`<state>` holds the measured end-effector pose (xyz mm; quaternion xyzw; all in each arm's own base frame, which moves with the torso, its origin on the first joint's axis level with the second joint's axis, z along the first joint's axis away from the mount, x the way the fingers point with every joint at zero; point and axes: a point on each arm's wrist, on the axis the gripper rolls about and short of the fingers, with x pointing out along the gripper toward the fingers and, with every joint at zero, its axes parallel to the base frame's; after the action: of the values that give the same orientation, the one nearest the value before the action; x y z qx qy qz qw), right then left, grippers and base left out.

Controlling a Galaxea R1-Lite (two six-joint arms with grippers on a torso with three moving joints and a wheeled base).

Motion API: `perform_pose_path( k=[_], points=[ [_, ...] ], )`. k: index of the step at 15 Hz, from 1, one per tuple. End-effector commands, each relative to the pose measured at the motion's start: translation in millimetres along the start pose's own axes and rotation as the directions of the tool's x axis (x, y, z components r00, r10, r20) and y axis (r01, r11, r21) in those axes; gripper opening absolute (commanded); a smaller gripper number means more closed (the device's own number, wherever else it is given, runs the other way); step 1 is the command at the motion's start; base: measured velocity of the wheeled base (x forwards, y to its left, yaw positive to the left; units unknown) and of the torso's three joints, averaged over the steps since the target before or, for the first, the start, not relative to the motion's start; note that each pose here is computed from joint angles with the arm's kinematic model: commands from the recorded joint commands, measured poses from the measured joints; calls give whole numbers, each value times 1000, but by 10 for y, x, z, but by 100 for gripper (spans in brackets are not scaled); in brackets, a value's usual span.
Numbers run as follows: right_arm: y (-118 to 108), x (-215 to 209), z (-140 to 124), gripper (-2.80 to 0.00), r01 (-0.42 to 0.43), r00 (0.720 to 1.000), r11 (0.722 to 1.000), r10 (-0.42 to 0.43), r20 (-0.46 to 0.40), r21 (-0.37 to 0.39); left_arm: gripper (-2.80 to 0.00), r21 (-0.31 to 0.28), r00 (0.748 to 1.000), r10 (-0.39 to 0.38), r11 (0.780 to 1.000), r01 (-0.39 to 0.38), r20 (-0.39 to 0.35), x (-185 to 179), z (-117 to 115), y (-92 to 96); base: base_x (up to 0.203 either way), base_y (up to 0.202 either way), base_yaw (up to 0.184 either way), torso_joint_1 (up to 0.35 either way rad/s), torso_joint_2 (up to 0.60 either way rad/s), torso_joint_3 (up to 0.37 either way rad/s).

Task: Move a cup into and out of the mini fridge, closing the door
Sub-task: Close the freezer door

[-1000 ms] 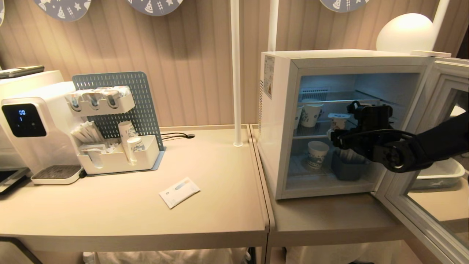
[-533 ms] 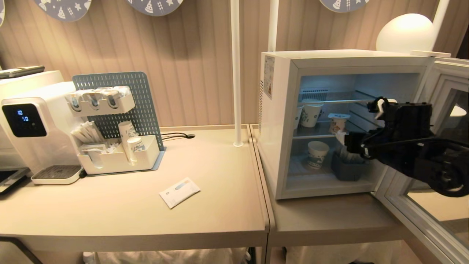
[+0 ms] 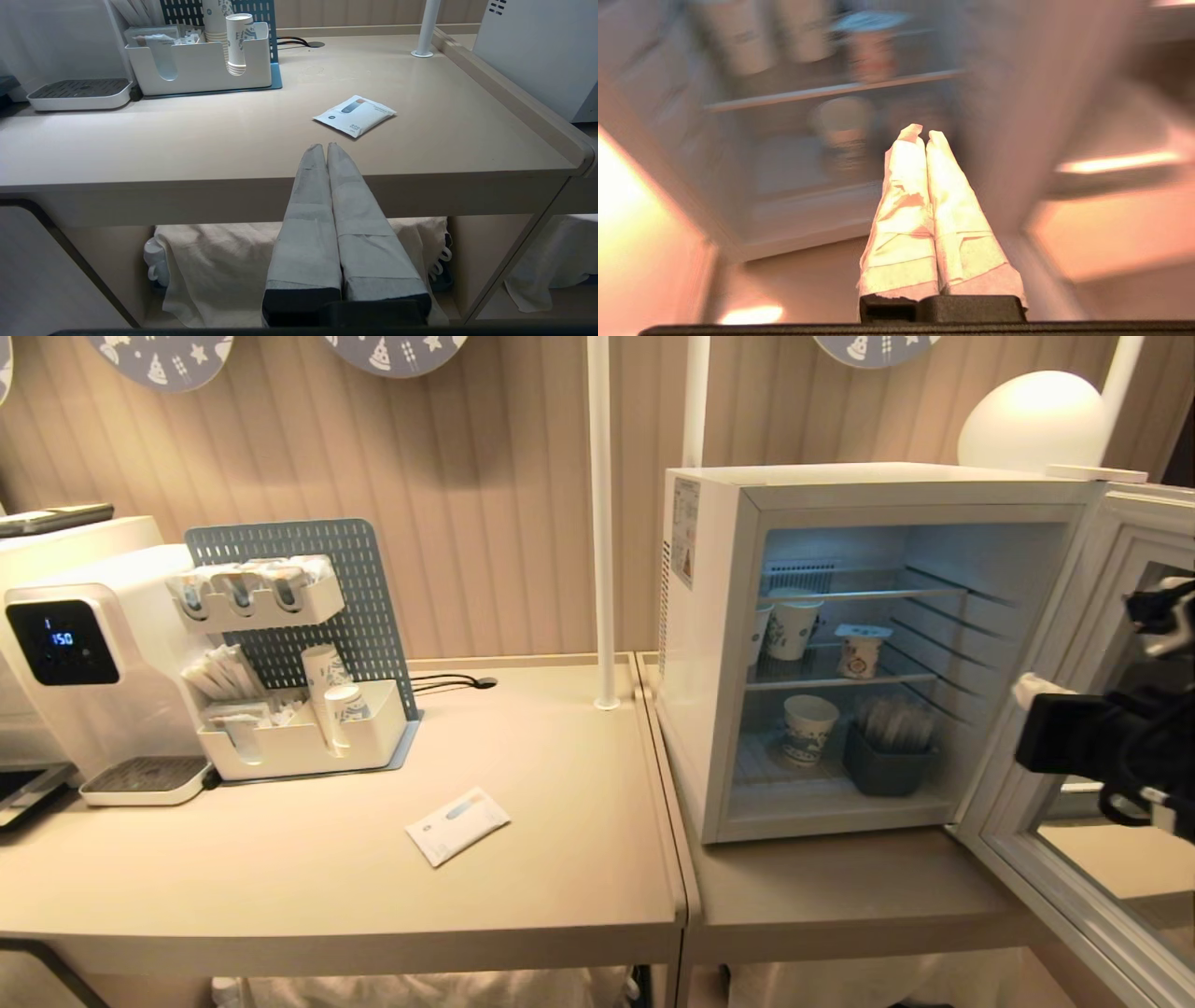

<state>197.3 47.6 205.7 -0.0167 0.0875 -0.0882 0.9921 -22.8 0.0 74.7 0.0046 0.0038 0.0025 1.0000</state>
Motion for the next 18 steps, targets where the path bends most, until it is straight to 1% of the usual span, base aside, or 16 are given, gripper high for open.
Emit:
perform_pose_path(
  k=[1,2,3,5,7,8,9,10,11,12,13,14,15,16,17,18],
  points=[
    [-230,-433,128,-280,140,983,989,-145,109,48,-280,0,1000,1,1000,-1,-3,2,-4,0,0,0,0,0,0,0],
    [-324,-612,118,-280,225,965,973,-231,126,56,-280,0,1000,0,1000,0,-2,2,-1,0,0,0,0,0,0,0],
    [-420,-788,84,-280,303,941,951,-310,138,67,-280,0,1000,1,1000,-1,-3,2,-3,0,0,0,0,0,0,0],
    [-627,-1111,-28,-280,418,888,902,-431,161,107,-280,-1,1000,0,1000,0,-3,2,-4,0,0,0,0,0,0,0],
    [-830,-1399,-225,-280,529,819,836,-548,170,145,-280,0,1000,0,1000,0,-2,1,0,0,0,0,0,0,0,0],
    [-906,-1555,-352,-280,563,790,809,-586,180,166,-280,-1,1000,0,1000,0,-2,1,-1,0,0,0,0,0,0,0],
    [-961,-1700,-493,-280,582,769,792,-610,191,185,-280,0,1000,1,1000,-1,-3,2,-4,0,0,0,0,0,0,0],
    [-995,-1805,-654,-280,599,752,776,-630,194,197,-280,0,1000,1,1000,-1,-3,2,-4,0,0,0,0,0,0,0],
    [-1004,-1851,-838,-280,627,731,753,-657,185,199,-280,0,1000,1,1000,-1,-3,2,-4,0,0,0,0,0,0,0],
    [-1014,-1923,-985,-280,647,707,733,-680,196,209,-280,0,1000,1,1000,-1,-3,2,-4,0,0,0,0,0,0,0],
    [-1021,-1986,-1112,-280,656,693,724,-690,211,213,-280,0,1000,0,1000,0,-3,2,-4,0,0,0,0,0,0,0],
    [-1023,-2031,-1229,-280,654,689,725,-689,227,217,-280,4,1000,0,1000,0,-2,1,0,0,0,0,0,0,0,0],
    [-1007,-2013,-1357,-280,623,715,755,-656,243,205,-280,9,1000,0,1000,0,-2,2,-2,0,0,0,0,0,0,0],
    [-975,-1969,-1423,-280,526,783,831,-556,279,182,-280,9,1000,1,1000,-1,-2,2,-2,0,0,0,0,0,0,0],
    [-934,-1930,-1445,-280,372,861,917,-399,315,143,-280,8,1000,0,1000,0,-2,2,-2,0,0,0,0,0,0,0],
    [-893,-1899,-1472,-280,213,914,971,-238,329,109,-280,5,1000,1,1000,-1,-2,2,-2,0,0,0,0,0,0,0]
  ],
)
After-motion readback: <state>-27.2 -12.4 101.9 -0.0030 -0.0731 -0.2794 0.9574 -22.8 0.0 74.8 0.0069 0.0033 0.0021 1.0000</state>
